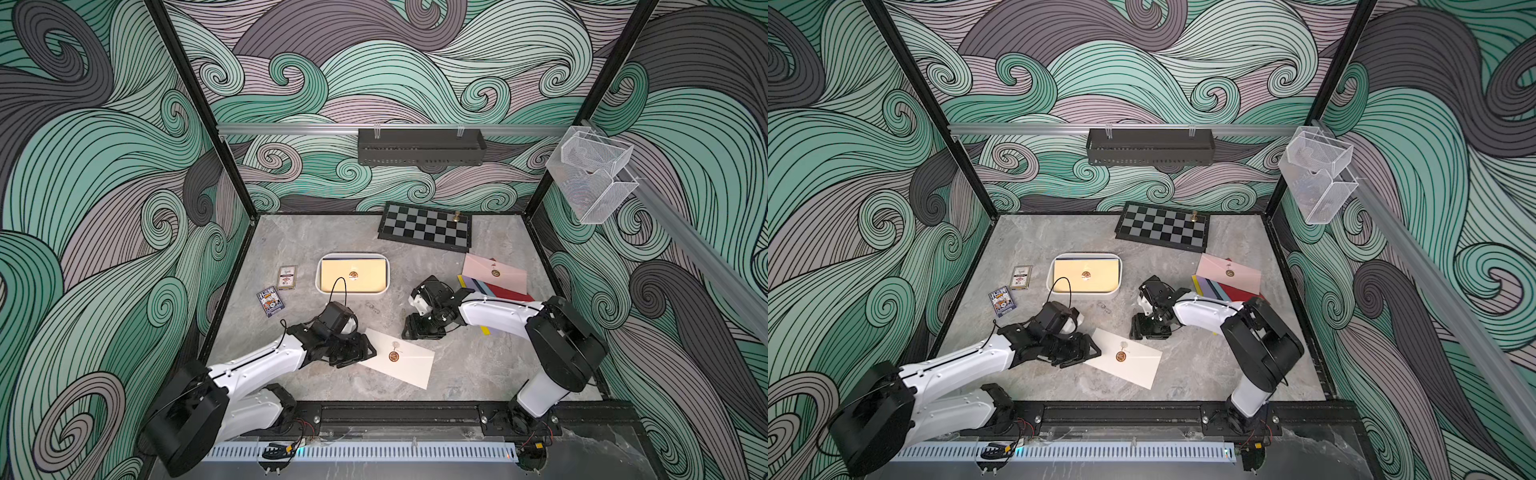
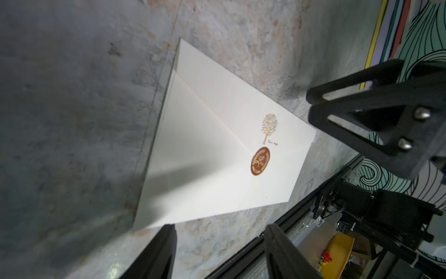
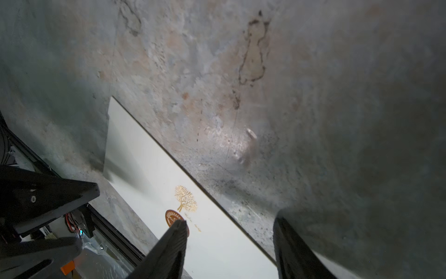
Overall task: Put the sealed envelopes into the storage box
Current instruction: Pick up the envelope from the center of the board.
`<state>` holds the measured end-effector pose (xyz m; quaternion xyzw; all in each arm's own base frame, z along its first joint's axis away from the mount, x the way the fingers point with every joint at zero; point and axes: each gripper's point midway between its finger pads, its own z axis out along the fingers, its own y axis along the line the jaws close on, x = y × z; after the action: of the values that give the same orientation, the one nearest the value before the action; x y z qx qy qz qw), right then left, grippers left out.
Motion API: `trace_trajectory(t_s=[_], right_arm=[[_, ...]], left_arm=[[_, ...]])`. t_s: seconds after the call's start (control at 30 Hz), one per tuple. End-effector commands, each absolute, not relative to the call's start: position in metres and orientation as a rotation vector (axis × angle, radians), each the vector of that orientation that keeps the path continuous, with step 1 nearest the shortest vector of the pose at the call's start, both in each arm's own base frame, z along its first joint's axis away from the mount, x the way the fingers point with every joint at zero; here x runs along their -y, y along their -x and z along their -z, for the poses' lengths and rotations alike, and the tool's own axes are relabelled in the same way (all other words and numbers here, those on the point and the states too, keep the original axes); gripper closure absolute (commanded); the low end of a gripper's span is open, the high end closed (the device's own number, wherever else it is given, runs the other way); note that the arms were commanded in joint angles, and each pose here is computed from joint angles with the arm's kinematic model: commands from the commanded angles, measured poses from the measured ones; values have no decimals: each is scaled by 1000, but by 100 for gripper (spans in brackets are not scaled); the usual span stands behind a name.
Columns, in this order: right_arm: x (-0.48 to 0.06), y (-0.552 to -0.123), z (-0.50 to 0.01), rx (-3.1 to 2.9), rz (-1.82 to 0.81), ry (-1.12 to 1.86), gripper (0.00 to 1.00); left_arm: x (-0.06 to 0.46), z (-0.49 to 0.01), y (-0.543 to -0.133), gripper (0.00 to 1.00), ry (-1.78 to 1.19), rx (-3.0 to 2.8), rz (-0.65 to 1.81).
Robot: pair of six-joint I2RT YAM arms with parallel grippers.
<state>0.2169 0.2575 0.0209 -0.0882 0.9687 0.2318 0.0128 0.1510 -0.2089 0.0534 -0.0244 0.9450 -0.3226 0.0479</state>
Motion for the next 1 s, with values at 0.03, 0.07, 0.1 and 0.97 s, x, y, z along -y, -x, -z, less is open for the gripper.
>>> trace_trajectory(t_s=[0.03,0.07,0.1,0.97], right_arm=[[-251,-208,-3,-3072,-673,293,39],[-251,-208,-4,-3071,-672,288,39],[-252,-208,-4,-3072,-677,280,39],[-251,-165,-22,-3015,-903,151,38]], left_arm=[[188,-60,-126,37,66,-2938,908],[188,-55,-121,37,87,-2941,936],[188,-48,-118,38,119,-2947,965],[222,-20,-204,35,193,-2955,840]])
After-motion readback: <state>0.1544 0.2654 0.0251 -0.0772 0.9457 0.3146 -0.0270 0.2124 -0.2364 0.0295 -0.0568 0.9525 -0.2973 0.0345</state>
